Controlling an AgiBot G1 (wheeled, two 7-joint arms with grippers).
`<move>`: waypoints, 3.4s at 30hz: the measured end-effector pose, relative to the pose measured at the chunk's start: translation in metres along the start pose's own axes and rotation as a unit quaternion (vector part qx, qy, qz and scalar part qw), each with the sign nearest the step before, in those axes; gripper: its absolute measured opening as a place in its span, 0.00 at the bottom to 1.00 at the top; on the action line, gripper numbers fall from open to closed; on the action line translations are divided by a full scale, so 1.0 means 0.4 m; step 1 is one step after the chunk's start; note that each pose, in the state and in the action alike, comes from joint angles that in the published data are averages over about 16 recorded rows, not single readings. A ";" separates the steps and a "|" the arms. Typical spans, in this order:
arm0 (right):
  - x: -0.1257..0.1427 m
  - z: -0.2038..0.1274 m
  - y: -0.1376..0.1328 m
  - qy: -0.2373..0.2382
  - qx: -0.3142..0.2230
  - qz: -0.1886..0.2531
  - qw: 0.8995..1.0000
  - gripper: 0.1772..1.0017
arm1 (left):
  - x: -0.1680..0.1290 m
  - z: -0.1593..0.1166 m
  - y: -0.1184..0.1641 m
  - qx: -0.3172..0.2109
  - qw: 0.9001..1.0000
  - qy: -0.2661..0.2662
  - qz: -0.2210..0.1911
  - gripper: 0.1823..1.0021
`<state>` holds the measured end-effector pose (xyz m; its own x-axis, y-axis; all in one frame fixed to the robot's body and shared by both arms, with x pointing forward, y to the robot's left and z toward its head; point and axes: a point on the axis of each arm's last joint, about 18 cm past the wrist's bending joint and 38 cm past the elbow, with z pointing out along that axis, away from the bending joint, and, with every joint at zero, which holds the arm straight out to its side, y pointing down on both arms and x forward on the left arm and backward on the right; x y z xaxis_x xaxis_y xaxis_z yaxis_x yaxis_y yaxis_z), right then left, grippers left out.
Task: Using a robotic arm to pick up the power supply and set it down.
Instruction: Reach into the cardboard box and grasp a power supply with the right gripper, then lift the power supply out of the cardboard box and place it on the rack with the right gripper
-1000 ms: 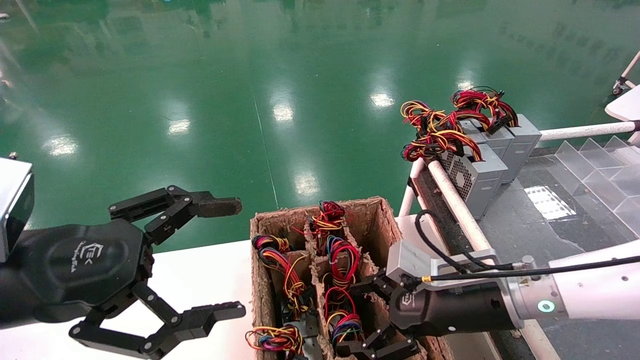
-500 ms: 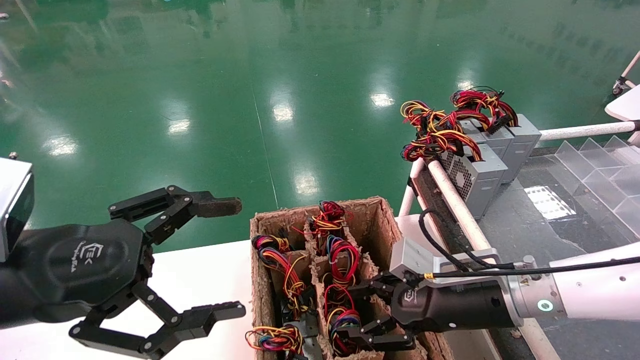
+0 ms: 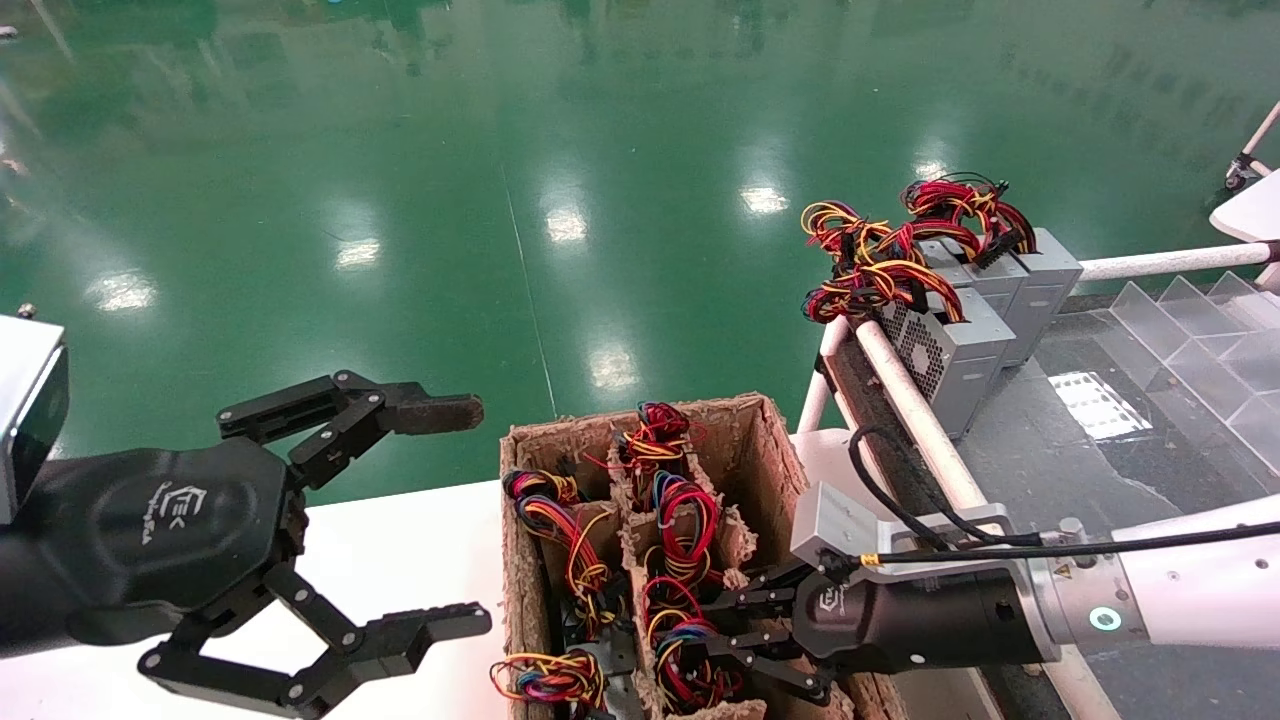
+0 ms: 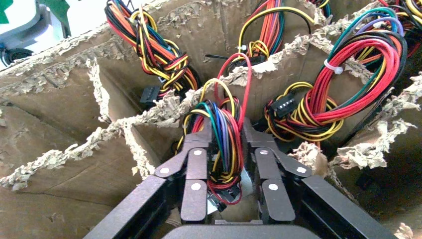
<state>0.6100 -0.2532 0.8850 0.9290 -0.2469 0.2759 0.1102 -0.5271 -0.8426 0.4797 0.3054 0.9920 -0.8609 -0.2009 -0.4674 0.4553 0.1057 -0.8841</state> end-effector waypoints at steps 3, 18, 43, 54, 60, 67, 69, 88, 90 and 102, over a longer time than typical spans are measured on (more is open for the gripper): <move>-0.001 -0.001 0.002 -0.001 0.001 0.000 1.000 0.22 | 0.000 0.000 0.000 0.000 1.000 0.000 0.000 1.00; -0.007 -0.035 -0.018 0.012 0.040 -0.024 0.999 0.07 | 0.000 0.000 0.000 0.000 1.000 0.000 0.000 1.00; -0.048 -0.382 -0.197 0.175 0.197 -0.140 0.954 0.07 | 0.000 0.000 0.000 0.000 1.000 0.000 0.000 1.00; -0.026 -0.594 -0.187 0.299 0.216 -0.142 0.919 0.07 | 0.000 0.000 0.000 0.000 1.000 0.000 0.000 1.00; -0.009 -0.687 -0.136 0.353 0.200 -0.126 0.905 0.07 | 0.000 0.000 0.000 0.000 1.000 0.000 0.000 1.00; 0.011 -0.761 -0.056 0.401 0.170 -0.099 0.895 0.07 | 0.000 0.000 0.000 0.000 1.000 0.000 0.000 1.00; 0.019 -0.774 -0.032 0.412 0.161 -0.091 0.892 0.07 | 0.000 0.000 0.000 0.000 1.000 0.000 0.000 1.00; 0.153 -0.747 0.065 0.452 0.112 -0.050 0.884 0.07 | 0.000 0.000 0.000 0.000 1.000 0.000 0.000 1.00; 0.171 -0.735 0.061 0.450 0.109 -0.050 0.885 0.07 | 0.000 0.000 0.000 0.000 1.000 0.000 0.000 1.00; 0.264 -0.665 0.018 0.437 0.099 -0.050 0.893 0.07 | 0.000 0.000 0.000 0.000 1.000 0.000 0.000 1.00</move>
<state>0.6146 -0.4994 1.0312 0.2908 -0.7918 0.5371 0.3177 -0.4496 -0.8348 0.4797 0.3054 0.9920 -0.8609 -0.2009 -0.4674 0.4553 0.1057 -0.8841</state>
